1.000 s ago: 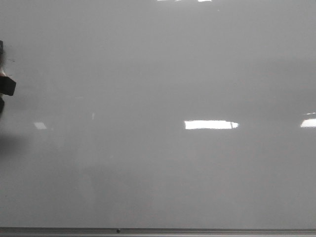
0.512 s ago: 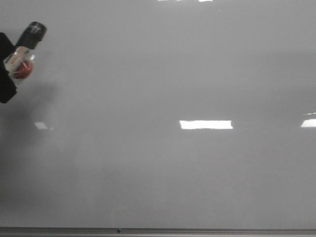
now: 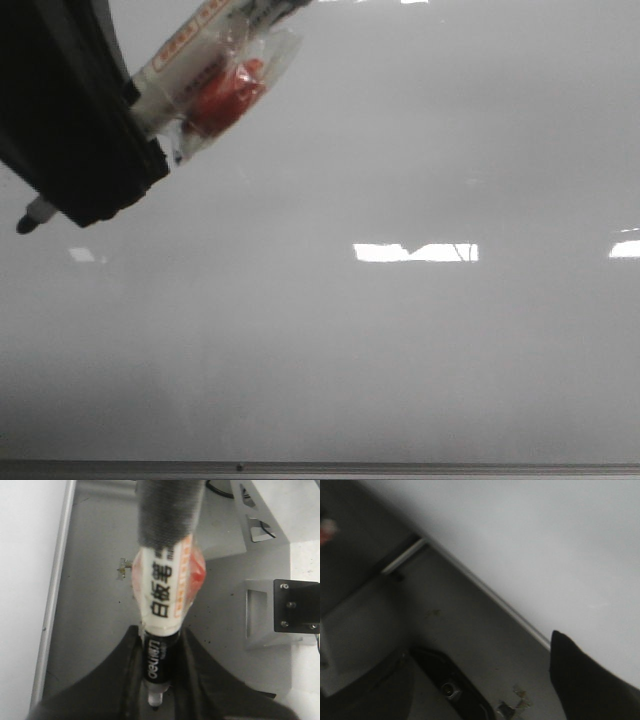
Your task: Write number 9 on whiteboard
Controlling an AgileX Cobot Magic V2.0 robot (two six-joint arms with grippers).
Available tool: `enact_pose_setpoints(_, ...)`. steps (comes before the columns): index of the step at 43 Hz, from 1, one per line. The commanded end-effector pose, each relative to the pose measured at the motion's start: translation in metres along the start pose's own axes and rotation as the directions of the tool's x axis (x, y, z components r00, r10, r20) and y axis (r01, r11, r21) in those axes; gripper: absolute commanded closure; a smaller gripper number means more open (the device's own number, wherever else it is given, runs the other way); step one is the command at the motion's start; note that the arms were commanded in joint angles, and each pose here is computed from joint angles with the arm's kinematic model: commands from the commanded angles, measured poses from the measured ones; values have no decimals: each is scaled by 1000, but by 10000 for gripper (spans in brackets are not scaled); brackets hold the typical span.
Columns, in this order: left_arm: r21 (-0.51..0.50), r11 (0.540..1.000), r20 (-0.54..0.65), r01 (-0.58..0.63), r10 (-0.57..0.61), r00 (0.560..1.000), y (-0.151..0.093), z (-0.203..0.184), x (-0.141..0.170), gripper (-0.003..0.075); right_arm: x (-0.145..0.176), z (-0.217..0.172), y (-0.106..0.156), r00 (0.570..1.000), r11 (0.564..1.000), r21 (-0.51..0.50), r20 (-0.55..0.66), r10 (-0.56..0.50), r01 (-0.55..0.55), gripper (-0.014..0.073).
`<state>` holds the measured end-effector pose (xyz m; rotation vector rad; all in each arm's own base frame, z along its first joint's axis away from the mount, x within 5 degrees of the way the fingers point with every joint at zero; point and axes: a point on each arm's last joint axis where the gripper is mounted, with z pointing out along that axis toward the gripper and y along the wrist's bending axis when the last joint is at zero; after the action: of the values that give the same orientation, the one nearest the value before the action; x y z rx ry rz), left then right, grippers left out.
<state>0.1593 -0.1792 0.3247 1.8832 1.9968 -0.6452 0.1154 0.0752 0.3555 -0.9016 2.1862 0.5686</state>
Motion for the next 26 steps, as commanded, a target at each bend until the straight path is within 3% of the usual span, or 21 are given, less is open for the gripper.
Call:
enact_pose_setpoints(1, 4, 1000, 75, -29, 29, 997, -10, -14, -10, 739, -26, -4, 19, 993, 978, -180, 67, -92, 103, 15)
enact_pose_setpoints(7, 17, 999, 66, -30, 29, 997, -11, -13, -9, 739, -50, 1, 31, 981, 939, -287, 103, -165, 188, 13)
enact_pose_setpoints(15, 17, 999, 66, -30, 29, 997, -11, -13, -9, 739, -79, 21, 35, 972, 914, -335, 113, -204, 230, 13)
enact_pose_setpoints(26, 17, 999, 66, -30, 29, 997, -11, -13, -9, 739, -89, 73, 40, 975, 872, -441, 26, -223, 211, 14)
